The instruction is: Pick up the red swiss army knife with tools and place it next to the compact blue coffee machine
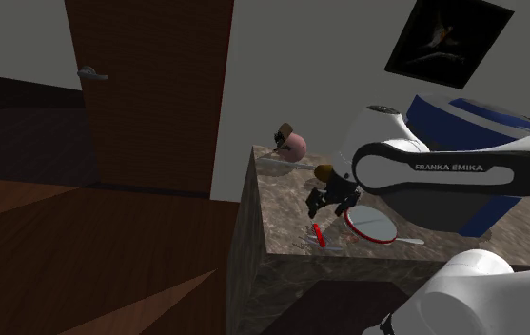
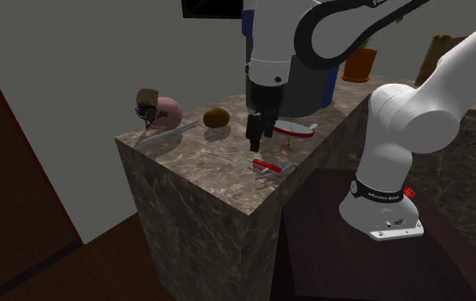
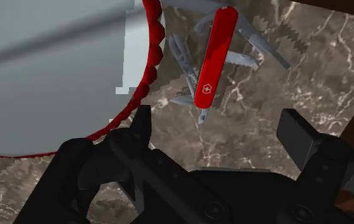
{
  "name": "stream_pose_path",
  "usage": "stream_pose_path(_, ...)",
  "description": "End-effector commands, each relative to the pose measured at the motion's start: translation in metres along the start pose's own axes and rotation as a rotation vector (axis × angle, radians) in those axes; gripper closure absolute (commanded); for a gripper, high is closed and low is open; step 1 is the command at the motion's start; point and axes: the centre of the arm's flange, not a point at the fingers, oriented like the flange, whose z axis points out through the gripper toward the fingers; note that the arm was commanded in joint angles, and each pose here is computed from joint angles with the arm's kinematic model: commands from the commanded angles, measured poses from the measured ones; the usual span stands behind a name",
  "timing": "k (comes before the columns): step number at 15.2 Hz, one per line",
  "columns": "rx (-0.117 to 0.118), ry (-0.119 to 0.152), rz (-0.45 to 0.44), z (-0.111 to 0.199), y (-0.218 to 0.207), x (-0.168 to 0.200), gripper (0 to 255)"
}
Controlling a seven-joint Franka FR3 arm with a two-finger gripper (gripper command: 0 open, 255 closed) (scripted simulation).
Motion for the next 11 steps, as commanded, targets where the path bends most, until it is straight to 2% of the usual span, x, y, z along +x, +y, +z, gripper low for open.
stream_pose_path(1, -0.017, -0.013, 0.04, 0.024, 0.004, 0.0, 0)
stream_pose_path(8, -0.017, -0.013, 0.04, 0.061, 0.004, -0.001, 0)
stream_pose_path(11, -0.017, -0.013, 0.04, 0.064, 0.004, -0.001, 0)
